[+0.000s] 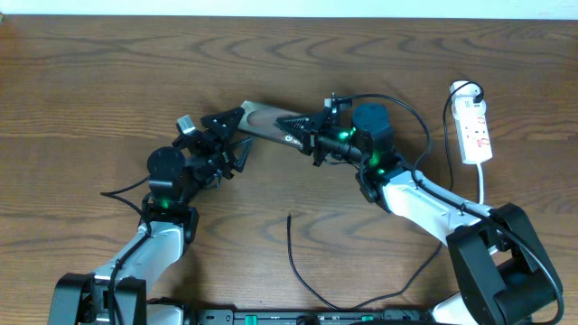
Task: Plug charger to phone and switch on socket
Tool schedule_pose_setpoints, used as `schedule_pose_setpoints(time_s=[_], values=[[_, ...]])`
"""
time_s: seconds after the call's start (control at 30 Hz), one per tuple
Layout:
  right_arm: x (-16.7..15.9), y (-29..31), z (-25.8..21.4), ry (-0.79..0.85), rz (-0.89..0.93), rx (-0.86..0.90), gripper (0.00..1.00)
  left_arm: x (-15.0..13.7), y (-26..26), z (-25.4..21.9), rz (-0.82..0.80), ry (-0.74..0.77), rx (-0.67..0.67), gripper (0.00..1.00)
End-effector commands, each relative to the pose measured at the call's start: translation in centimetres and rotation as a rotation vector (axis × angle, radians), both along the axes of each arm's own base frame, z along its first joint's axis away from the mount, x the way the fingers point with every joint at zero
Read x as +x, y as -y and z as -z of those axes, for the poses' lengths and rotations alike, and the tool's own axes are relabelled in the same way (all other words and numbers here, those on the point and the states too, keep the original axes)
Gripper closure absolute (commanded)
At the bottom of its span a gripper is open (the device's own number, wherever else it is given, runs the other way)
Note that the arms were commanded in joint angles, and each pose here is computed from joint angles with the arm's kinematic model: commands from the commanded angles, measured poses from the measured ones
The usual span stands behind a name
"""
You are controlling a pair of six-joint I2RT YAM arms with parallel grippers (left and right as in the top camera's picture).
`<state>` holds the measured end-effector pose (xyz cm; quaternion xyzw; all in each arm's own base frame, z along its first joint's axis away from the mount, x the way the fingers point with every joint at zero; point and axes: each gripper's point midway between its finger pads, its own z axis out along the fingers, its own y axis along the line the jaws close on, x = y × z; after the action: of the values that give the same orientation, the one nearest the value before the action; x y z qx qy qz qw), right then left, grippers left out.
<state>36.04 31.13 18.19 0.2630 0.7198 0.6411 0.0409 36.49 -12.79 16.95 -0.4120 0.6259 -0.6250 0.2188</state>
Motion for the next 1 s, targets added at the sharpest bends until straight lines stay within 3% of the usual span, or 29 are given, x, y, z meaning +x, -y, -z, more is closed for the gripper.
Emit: schedule_pose_setpoints(time_s=[0.0,0.43,0.63,0.97], values=[[-0.5,-1.1,-1.1,0.02,-0.026,0.017,0.99,0.2,-0.3,0.2,-0.011,-0.006,0.02,0.19],[-2.7,-3.2,-0.7,0.002,-0.091,0.007,0.99,0.2,-0.5,0.8,-0.027,-0.033,0.029,0.19],[-3.6,-3.3,1.3,-0.084,-0.102,-0.045,0.99,0.4,-0.8,0.9,-0.045,-0.033,0.032,0.19],[-3.6,-3.3,1.4,-0.085,-0.101,-0.046,0.99,0.4,-1.1,2.0,-0.065,-0.083,0.042,0.19]])
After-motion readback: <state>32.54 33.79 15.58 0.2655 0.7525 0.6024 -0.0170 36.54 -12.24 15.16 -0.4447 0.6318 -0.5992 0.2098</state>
